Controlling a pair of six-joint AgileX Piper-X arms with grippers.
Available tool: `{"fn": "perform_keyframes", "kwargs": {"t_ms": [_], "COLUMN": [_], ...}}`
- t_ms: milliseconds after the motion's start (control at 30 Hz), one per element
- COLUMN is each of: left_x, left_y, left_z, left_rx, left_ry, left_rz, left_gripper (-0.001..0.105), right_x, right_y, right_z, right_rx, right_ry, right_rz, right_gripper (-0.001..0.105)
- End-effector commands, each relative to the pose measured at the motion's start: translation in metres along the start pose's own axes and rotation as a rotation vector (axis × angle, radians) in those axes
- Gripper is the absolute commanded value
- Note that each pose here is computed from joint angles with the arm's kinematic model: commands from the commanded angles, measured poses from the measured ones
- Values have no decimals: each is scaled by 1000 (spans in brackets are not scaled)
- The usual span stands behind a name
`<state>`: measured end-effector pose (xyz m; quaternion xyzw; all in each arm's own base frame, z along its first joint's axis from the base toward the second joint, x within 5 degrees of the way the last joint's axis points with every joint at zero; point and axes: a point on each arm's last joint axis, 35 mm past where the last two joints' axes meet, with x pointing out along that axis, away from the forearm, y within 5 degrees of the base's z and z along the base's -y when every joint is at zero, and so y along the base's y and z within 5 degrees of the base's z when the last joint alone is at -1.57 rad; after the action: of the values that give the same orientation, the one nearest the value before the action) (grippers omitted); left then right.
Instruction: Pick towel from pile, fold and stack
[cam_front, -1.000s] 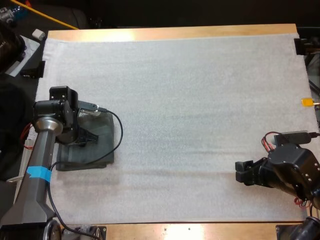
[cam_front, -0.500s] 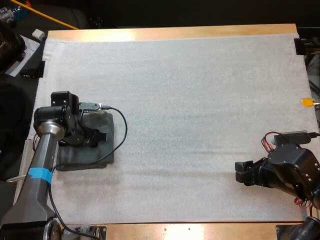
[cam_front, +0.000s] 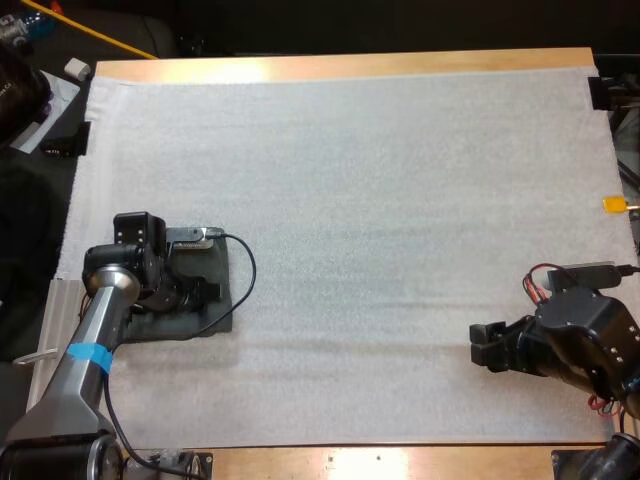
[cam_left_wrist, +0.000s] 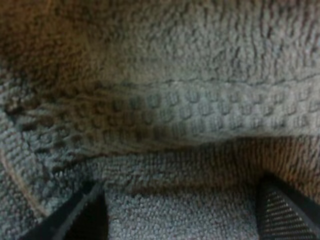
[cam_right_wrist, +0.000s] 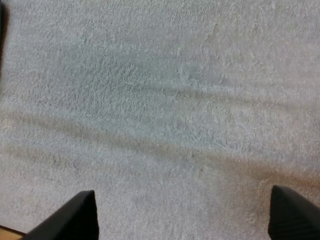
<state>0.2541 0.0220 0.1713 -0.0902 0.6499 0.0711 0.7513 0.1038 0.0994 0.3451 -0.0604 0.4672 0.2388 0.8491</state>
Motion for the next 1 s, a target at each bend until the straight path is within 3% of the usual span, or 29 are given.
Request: {"fn": "perform_keyframes", "kwargs": {"t_ms": [0, 167, 333, 400, 633, 767, 967], "left_x": [7, -10, -46, -31, -32, -20, 7], "left_y": [-1, -4, -7, -7, -10, -10, -10], "left_z": [0, 13, 32, 27, 42, 47, 53], "left_rx": [-10, -5, -8, -5, -44, -58, -61], "left_ry": [34, -8, -117, -81, -199, -197, -108], "left_rz": [-22, -31, -61, -51, -115, -111, -89], "left_gripper": [64, 64, 64, 63, 63, 63, 63], "right_x": [-5, -4, -4, -3, -3, -3, -4], "right_y": [0, 0, 0, 0, 0, 0, 0], "right_z": [-1, -1, -1, -1, -1, -1, -2], "right_rx": [-1, 2, -4, -3, -7, -10, -9], "right_ry": [-5, 2, 0, -2, 0, -1, 5], "right_rz": [8, 10, 15, 4, 4, 4, 8], "right_gripper": [67, 67, 67, 68, 67, 67, 67]}}
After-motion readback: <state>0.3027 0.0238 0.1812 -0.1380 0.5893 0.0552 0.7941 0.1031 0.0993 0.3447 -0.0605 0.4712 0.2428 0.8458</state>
